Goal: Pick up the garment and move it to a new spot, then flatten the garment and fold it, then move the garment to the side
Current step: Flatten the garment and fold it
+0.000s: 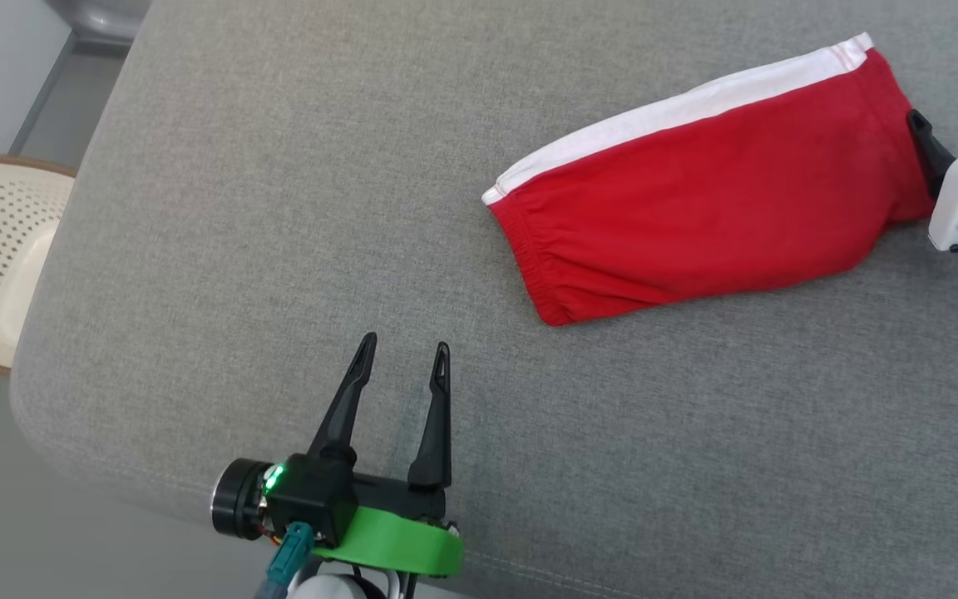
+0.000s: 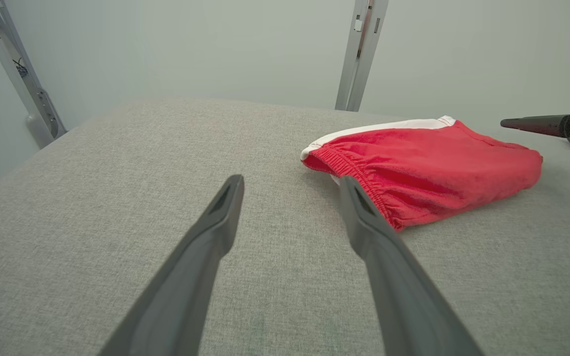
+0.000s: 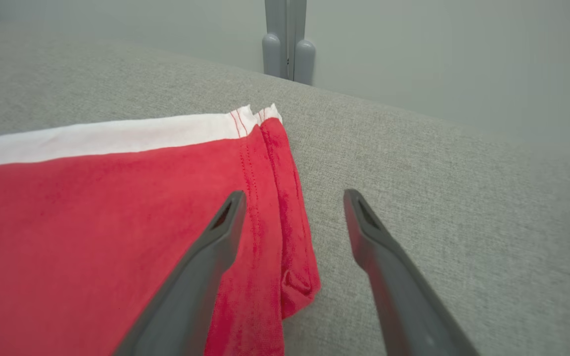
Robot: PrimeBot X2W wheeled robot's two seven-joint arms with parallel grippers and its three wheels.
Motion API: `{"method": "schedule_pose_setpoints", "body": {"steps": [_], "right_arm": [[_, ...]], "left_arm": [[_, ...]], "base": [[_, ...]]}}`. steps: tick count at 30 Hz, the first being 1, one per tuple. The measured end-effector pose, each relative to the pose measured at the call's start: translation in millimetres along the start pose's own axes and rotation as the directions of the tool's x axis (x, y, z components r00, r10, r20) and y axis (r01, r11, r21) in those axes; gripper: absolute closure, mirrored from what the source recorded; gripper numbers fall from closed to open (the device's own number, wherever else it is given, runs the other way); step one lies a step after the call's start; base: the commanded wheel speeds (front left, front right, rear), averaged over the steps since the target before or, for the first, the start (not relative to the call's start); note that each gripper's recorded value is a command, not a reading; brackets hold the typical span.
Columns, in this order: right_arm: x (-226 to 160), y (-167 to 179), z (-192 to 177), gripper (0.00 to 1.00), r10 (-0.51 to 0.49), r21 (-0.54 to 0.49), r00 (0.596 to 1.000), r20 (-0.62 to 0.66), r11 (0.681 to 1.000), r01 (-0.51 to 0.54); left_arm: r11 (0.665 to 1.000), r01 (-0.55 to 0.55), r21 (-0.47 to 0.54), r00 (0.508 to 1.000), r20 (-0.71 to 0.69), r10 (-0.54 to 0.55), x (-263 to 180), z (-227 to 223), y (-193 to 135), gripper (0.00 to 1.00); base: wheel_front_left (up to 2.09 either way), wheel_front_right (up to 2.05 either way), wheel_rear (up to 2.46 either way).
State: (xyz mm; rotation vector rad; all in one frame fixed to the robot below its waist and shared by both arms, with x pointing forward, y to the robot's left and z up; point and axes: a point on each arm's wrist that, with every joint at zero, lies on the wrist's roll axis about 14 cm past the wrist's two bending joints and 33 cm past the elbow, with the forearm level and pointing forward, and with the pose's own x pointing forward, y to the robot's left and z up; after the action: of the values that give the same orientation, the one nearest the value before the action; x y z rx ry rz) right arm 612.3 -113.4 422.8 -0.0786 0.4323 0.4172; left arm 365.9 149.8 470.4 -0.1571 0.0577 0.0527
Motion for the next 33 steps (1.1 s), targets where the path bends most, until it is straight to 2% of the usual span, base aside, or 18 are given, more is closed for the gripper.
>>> {"method": "schedule_pose_setpoints", "body": {"steps": [6, 12, 13, 16, 17, 21, 28, 33], "right_arm": [[27, 2, -31, 0.0, 0.016, 0.004, 0.994, -0.106, 1.0, -0.016], [45, 5, -42, 0.0, 0.024, 0.006, 0.992, -0.122, 1.0, -0.024], [46, 6, -43, 0.45, 0.027, 0.008, 0.992, -0.123, 1.0, -0.026], [45, 10, -43, 0.45, 0.037, 0.015, 0.992, -0.121, 0.999, -0.036], [44, 11, -43, 1.0, 0.04, 0.018, 0.992, -0.119, 0.999, -0.038], [33, 6, -43, 1.0, 0.027, 0.051, 0.995, -0.093, 0.998, -0.023], [-7, -10, -58, 1.0, -0.017, 0.1, 0.998, -0.057, 0.995, 0.023], [-51, -46, -71, 1.0, -0.1, 0.094, 0.992, -0.072, 0.99, 0.106]], "left_arm": [[1.0, -0.004, 0.003, 0.999, -0.043, 0.004, 8, -14, 1, 0.0], [1.0, -0.015, 0.018, 0.997, -0.071, 0.016, 12, -22, 5, 0.0], [1.0, -0.014, 0.021, 0.997, -0.074, 0.016, 13, -24, 5, 0.0], [1.0, -0.004, 0.031, 0.997, -0.078, 0.007, 14, -25, 3, 0.0], [0.999, -0.001, 0.033, 0.997, -0.076, 0.003, 15, -25, 3, 0.0], [0.999, 0.014, 0.043, 0.998, -0.068, -0.011, 17, -24, 0, 0.0], [0.997, 0.051, 0.056, 0.997, -0.056, -0.048, 16, -22, -8, 0.0], [0.994, 0.101, 0.05, 0.994, -0.036, -0.1, 18, -18, -22, 0.0]], "base": [[0.0, 0.0, 0.0], [0.0, 0.0, 0.0], [0.0, 0.0, 0.0], [0.0, 0.0, 0.0], [0.0, 0.0, 0.0], [0.0, 0.0, 0.0], [0.0, 0.0, 0.0], [0.0, 0.0, 0.0]]}}
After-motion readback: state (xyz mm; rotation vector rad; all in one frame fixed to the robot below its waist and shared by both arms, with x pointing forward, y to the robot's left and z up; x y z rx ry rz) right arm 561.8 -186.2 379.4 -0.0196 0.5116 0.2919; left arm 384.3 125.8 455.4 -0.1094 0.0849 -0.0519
